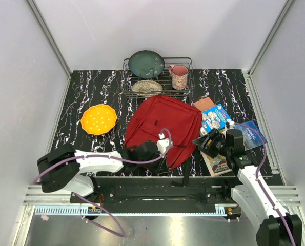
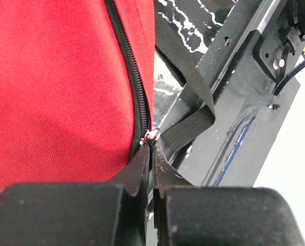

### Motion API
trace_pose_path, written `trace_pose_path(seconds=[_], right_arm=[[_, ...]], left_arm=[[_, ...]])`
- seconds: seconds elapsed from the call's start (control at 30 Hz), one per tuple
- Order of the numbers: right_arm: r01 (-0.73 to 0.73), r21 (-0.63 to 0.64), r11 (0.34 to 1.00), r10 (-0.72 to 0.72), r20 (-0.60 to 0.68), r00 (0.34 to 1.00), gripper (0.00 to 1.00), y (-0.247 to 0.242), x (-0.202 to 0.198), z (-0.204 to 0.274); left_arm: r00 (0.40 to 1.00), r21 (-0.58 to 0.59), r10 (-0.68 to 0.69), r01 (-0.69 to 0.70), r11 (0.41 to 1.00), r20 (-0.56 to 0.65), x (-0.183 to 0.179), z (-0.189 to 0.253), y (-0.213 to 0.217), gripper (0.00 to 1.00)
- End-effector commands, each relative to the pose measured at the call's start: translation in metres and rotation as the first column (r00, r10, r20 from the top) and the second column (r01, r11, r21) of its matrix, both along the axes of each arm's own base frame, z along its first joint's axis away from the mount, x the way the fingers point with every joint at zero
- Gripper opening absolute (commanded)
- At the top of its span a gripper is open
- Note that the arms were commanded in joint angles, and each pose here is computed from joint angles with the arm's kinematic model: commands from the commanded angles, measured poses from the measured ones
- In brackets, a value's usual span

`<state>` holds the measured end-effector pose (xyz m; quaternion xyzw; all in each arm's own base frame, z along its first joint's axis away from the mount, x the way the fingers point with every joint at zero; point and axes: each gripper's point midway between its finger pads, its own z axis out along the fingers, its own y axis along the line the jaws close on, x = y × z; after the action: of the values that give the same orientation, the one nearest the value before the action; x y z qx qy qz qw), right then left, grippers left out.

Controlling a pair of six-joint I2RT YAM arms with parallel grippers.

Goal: Pack the student bag
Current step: Unzip the student bag at the center of the board.

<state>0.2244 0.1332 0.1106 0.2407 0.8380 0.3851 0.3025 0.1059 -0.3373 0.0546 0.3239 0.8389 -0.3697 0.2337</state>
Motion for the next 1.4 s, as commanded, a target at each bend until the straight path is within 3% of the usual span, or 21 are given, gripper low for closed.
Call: trace_pose_path(seconds=[0.0,0.53,0.57,0.67,0.7,1.0,1.13,1.37], right_arm=[[-0.049,0.056,0.997,0.056,-0.143,0.988,0.64,0.011,-0.036,-0.023],[-0.164,-0.019,0.986,0.157,-0.201,0.967,0.5,0.045,-0.027,-0.051],[-0.167,-0.022,0.986,0.159,-0.203,0.966,0.32,0.046,-0.026,-0.052],[-0.147,-0.06,0.987,0.134,-0.174,0.976,0.05,0.041,-0.019,-0.048],[-0.122,-0.094,0.988,0.107,-0.146,0.983,0.01,0.036,-0.011,-0.044],[-0.019,-0.303,0.953,0.036,0.051,0.998,0.0,0.008,0.028,0.008],[-0.014,-0.364,0.931,0.029,0.035,0.999,0.0,-0.001,0.037,0.002],[0.007,-0.386,0.922,0.005,0.03,1.0,0.0,-0.018,0.045,-0.002]], left_arm=[[0.998,-0.094,-0.018,0.023,0.995,0.061,0.004,0.029,-0.04,0.0],[0.996,-0.101,-0.042,0.05,0.994,0.079,-0.008,0.036,-0.062,0.0],[0.996,-0.101,-0.041,0.049,0.994,0.081,-0.008,0.037,-0.062,0.0],[0.996,-0.083,-0.017,0.024,0.996,0.087,-0.005,0.035,-0.058,0.0],[0.996,-0.071,-0.005,0.011,0.997,0.085,-0.004,0.033,-0.055,0.0],[0.989,0.006,0.102,-0.103,0.995,0.103,0.0,0.016,-0.01,0.0],[0.975,0.077,0.178,-0.189,0.979,0.132,0.006,0.003,0.022,0.0],[0.897,0.219,0.382,-0.427,0.877,0.222,0.027,-0.013,0.089,0.0]])
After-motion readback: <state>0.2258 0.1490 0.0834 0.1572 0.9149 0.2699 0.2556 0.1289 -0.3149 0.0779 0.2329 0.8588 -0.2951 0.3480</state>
